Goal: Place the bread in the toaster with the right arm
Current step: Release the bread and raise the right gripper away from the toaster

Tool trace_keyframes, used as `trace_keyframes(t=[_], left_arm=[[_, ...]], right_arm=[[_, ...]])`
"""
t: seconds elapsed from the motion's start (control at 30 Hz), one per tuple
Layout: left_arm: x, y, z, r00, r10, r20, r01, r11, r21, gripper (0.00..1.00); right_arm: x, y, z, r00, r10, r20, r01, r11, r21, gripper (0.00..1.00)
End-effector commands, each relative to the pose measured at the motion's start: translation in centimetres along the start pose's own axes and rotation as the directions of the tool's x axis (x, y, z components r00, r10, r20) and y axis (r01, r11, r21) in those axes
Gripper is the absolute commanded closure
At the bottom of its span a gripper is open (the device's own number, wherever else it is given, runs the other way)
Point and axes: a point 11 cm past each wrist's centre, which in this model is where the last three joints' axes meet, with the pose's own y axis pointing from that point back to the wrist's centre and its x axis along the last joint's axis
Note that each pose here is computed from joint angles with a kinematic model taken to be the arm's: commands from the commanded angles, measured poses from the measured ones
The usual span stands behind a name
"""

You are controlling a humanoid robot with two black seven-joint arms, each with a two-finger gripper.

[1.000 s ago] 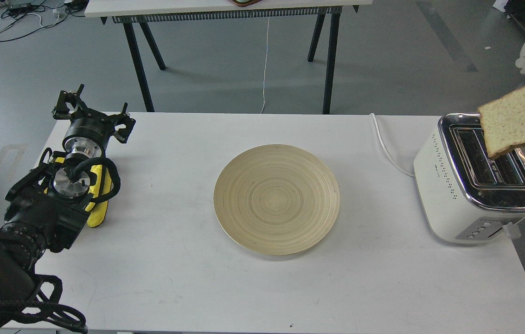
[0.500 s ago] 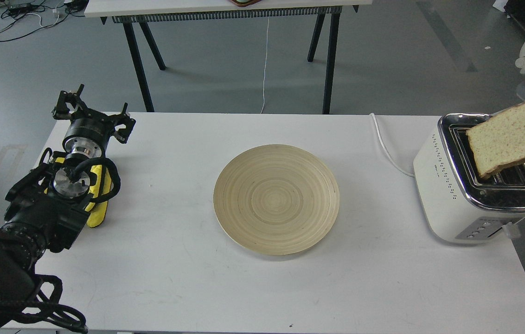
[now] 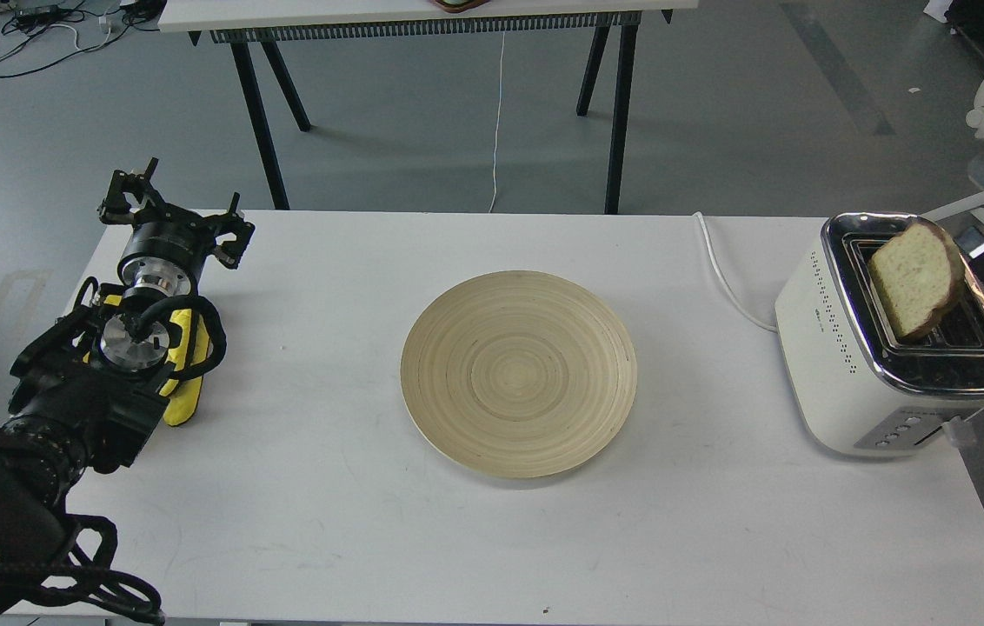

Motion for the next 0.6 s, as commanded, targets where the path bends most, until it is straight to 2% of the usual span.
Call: trace_keyframes(t=[0.0,0.17,0.27,0.4,0.5,0.57], left_arm=[[0.0,0.0,0.0,1.000,0.000,-0.001,0.000,1.000,-0.001,0.00],[0.0,0.0,0.0,1.000,0.000,0.002,0.000,1.000,0.001,0.00],[0.0,0.0,-0.1,1.000,0.000,0.000,0.000,1.000,0.001,0.00],[0.0,0.0,0.0,1.000,0.000,-0.001,0.000,1.000,-0.001,0.00],[0.0,0.0,-0.1,1.000,0.000,0.000,0.000,1.000,0.001,0.00],[0.0,0.0,0.0,1.000,0.000,0.001,0.000,1.000,0.000,0.00]], right_arm=[[0.3,-0.3,-0.3,1.000,0.010,0.002,-0.010,1.000,0.009,0.01],[2.4,-2.0,-2.5,0.996,0.079,0.026,-0.081,0.994,0.070,0.01],[2.6,-3.8,-5.8,0.980,0.133,0.149,-0.154,0.978,0.142,0.01],[-1.6,-6.8,-9.7,0.895,0.123,0.429,-0.211,0.964,0.164,0.02],[-5.4,-8.2,-12.2,0.826,0.079,0.558,-0.211,0.962,0.176,0.02],[-7.0,-8.9,-12.9,0.757,0.081,0.648,-0.222,0.965,0.139,0.02]])
